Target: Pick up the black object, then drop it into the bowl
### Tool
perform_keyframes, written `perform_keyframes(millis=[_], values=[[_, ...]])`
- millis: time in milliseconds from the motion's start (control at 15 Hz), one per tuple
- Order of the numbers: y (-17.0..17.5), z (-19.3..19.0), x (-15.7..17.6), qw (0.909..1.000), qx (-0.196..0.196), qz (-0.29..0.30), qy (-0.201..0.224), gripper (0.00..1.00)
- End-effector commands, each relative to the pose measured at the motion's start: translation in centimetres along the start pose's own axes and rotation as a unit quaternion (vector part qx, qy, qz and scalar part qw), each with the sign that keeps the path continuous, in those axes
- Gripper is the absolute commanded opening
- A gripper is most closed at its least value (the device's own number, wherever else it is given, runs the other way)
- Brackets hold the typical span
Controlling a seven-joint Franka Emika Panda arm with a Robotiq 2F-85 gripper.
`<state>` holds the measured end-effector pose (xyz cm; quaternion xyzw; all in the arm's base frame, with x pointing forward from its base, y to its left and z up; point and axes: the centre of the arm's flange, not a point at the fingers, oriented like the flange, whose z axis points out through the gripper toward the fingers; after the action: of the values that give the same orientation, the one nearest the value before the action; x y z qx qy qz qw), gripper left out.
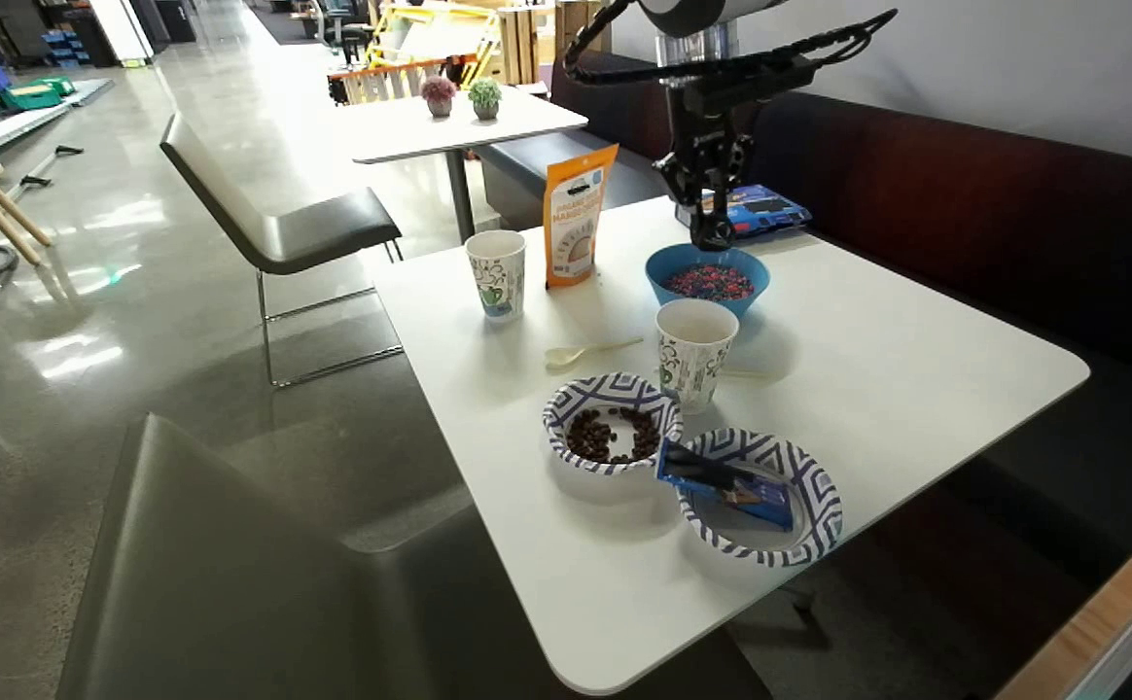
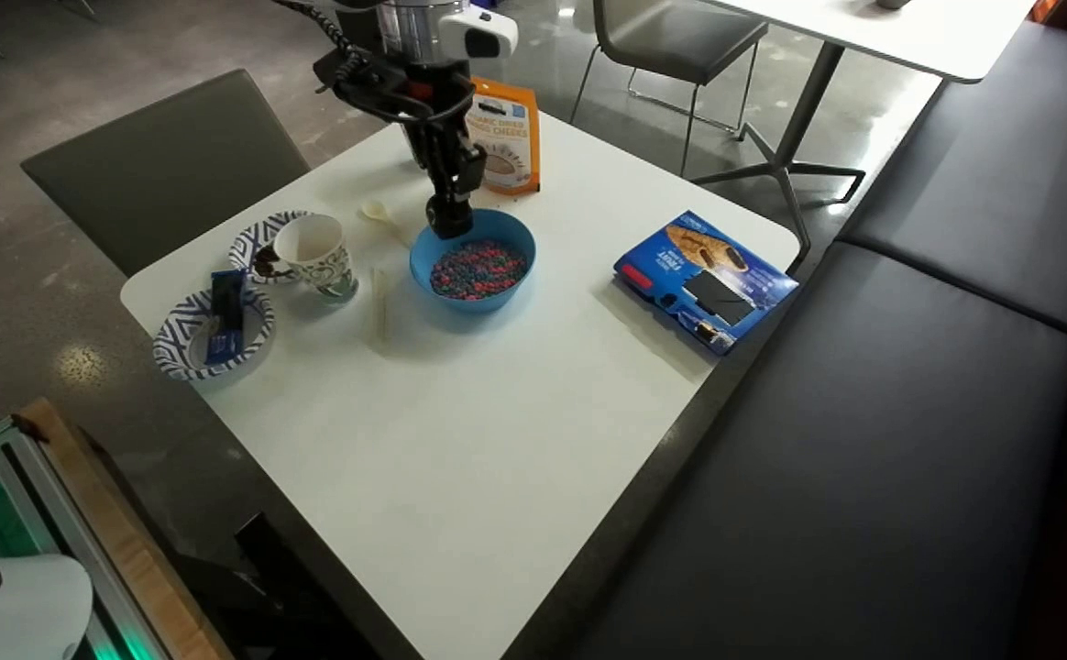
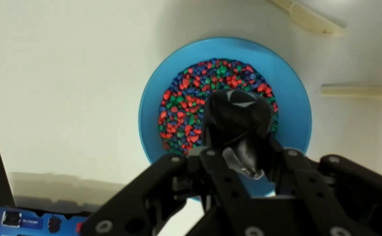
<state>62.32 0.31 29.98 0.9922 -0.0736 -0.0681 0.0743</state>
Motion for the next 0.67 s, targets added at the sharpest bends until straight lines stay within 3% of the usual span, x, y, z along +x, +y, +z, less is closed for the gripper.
perform_keyframes(millis=[0,333,600], values=[[1.7,1.3,-1.6,0.9992,-0.027,0.031,0.003,0.64],[2.3,-1.4,-2.5,0.9980,-0.020,0.024,0.054,0.99],[1.7,-4.8,-5.9,0.9971,0.009,0.005,0.075,1.00]])
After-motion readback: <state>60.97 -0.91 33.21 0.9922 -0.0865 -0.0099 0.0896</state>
